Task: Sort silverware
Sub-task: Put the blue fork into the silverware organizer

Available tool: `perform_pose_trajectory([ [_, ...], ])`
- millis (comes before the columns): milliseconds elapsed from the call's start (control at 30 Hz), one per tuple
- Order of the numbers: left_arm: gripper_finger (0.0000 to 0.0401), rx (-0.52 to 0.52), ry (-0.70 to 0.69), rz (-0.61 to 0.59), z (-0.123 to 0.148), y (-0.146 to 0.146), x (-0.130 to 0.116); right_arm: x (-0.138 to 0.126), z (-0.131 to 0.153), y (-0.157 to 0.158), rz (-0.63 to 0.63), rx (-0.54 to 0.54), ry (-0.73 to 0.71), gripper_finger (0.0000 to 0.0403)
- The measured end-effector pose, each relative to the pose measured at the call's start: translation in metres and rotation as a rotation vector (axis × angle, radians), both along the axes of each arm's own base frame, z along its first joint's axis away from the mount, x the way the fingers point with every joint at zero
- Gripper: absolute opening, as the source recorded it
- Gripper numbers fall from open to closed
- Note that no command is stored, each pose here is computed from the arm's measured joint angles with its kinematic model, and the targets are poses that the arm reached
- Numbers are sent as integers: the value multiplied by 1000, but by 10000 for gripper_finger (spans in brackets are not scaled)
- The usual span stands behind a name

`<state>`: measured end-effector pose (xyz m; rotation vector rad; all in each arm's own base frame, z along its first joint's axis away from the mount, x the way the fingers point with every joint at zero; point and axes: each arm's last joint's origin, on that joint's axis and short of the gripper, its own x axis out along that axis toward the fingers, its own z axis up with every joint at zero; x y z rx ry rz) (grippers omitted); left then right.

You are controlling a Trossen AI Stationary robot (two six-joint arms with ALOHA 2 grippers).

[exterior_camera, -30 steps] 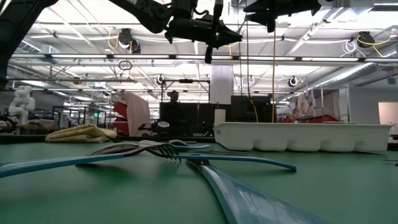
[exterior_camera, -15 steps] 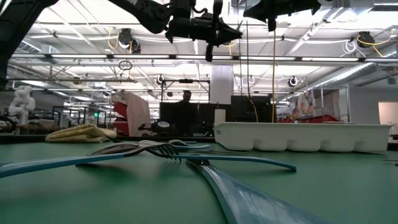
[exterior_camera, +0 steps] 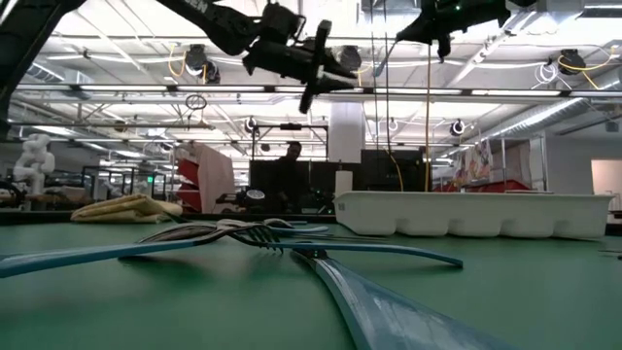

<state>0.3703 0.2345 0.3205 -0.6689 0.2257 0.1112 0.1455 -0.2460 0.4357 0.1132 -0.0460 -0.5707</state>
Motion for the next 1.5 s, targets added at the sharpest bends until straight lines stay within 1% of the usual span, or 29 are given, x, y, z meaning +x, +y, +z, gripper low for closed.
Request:
perform_pose_trajectory([
  [67, 105, -11, 50, 24, -4, 10, -10, -9, -7, -7, -29, 40, 37, 1],
  [167, 108, -62, 113, 66, -11, 24, -24, -20, -25, -18, -58, 147, 133, 1],
  [233, 108, -115, 152, 96, -15, 33, -33, -18, -40, -21, 16, 235, 183, 1],
  [300, 109, -163, 200, 117, -20, 38, -41, -12, -54, -23, 103, 315, 218, 1],
  [367, 109, -198, 242, 122, -24, 42, -49, -5, -65, -21, 166, 345, 243, 1],
  [467, 109, -219, 250, 55, -27, 47, -57, 4, -81, -16, 256, 354, 259, 1],
  [600, 109, -246, 220, 8, -26, 53, -65, 17, -121, -9, 376, 434, 275, 1],
  [733, 109, -210, 199, 10, -17, 54, -70, 29, -147, 1, 494, 457, 208, 1],
  [800, 109, -198, 188, 11, -12, 52, -72, 34, -160, 6, 530, 477, 190, 0],
  [967, 109, -162, 166, 48, 2, 52, -82, 45, -174, 18, 595, 491, 153, 0],
  [1100, 109, -144, 154, 87, 10, 56, -93, 59, -186, 35, 662, 500, 153, 0],
  [1333, 109, -147, 153, 128, 12, 65, -105, 77, -211, 56, 633, 517, 177, 0],
  [1500, 109, -148, 156, 136, 12, 66, -106, 95, -231, 55, 632, 538, 160, 0],
])
